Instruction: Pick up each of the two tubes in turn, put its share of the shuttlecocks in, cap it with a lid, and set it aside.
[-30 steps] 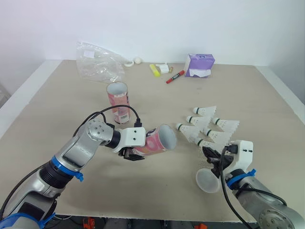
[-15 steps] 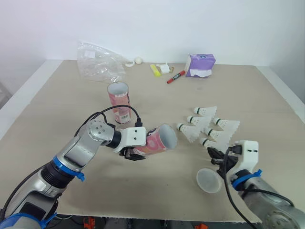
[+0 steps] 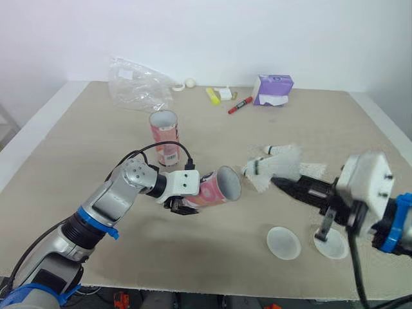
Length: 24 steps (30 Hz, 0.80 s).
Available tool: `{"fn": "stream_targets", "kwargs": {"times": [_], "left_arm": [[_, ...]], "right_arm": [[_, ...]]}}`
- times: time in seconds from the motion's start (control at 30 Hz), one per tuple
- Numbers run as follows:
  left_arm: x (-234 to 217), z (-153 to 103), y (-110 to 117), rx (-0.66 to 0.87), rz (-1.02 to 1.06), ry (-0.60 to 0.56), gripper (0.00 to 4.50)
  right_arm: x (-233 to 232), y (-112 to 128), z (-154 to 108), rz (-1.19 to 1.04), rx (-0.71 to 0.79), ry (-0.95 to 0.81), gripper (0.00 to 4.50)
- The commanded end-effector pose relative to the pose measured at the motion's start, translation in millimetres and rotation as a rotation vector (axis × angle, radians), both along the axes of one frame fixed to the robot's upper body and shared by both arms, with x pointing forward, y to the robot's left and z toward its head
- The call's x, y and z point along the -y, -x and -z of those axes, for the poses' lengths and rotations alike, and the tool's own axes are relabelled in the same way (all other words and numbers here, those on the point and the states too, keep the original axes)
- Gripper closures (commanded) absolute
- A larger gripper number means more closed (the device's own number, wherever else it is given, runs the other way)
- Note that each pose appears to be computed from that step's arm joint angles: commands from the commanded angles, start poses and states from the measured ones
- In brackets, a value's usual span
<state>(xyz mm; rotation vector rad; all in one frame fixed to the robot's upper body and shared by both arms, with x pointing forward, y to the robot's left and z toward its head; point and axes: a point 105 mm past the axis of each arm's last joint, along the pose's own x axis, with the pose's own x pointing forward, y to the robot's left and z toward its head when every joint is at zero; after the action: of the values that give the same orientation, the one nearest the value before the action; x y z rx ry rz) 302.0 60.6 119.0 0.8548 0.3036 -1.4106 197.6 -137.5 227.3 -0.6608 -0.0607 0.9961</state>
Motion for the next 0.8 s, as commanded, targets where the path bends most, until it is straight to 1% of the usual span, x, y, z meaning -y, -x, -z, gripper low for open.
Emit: {"fn": "stream_targets", "kwargs": {"times": [0.03,0.2,0.37,0.43,0.47,0.53,0.57,0.6,0.63,0.67,0.7,0.73,0.77,0.8], "left_arm": [[-4.8,13.5,-0.3,-0.041,-0.042,-0.032,1.48],[-3.7,11.0,1.7,-0.047,-0.052,-0.02,1.48],[-2.3,12.2,3.0,-0.047,-0.055,-0.018,1.48],[-1.9,12.4,3.0,-0.047,-0.056,-0.018,1.48],[-1.7,12.5,3.1,-0.046,-0.056,-0.017,1.48],[-1.8,12.6,3.4,-0.045,-0.058,-0.017,1.48],[-2.2,13.2,3.5,-0.045,-0.06,-0.018,1.48],[-2.5,13.8,3.6,-0.046,-0.06,-0.02,1.48],[-2.9,14.3,3.8,-0.046,-0.06,-0.021,1.48],[-3.2,14.6,4.0,-0.047,-0.06,-0.022,1.48],[-3.3,14.8,4.3,-0.049,-0.06,-0.022,1.48],[-3.3,14.9,4.6,-0.049,-0.059,-0.022,1.48],[-3.3,15.2,4.9,-0.05,-0.057,-0.024,1.48],[-3.3,15.4,5.2,-0.05,-0.055,-0.025,1.48]], "right_arm": [[-5.6,-2.0,5.1,-0.058,0.055,0.073,4.43],[-10.7,-12.2,16.5,-0.085,0.094,0.133,4.43],[-22.3,-21.3,14.5,-0.142,0.15,0.162,4.43],[-25.9,-22.4,16.1,-0.16,0.143,0.166,3.81],[-27.2,-22.3,16.5,-0.164,0.131,0.155,3.62],[-28.7,-22.0,16.1,-0.167,0.121,0.133,2.69],[-28.1,-22.8,12.5,-0.143,0.1,0.066,2.16],[-26.9,-23.7,8.9,-0.117,0.083,-0.003,1.8],[-25.6,-24.8,6.9,-0.09,0.06,-0.074,1.04],[-23.6,-26.4,5.4,-0.057,0.033,-0.157,0.74],[-18.8,-29.5,4.8,-0.012,0.008,-0.229,0.33],[-15.2,-31.2,4.5,0.021,-0.009,-0.275,0.1],[-4.6,-37.2,6.8,0.091,-0.025,-0.318,0.1],[9.6,-43.4,16.9,0.179,-0.072,-0.347,0.1]]}}
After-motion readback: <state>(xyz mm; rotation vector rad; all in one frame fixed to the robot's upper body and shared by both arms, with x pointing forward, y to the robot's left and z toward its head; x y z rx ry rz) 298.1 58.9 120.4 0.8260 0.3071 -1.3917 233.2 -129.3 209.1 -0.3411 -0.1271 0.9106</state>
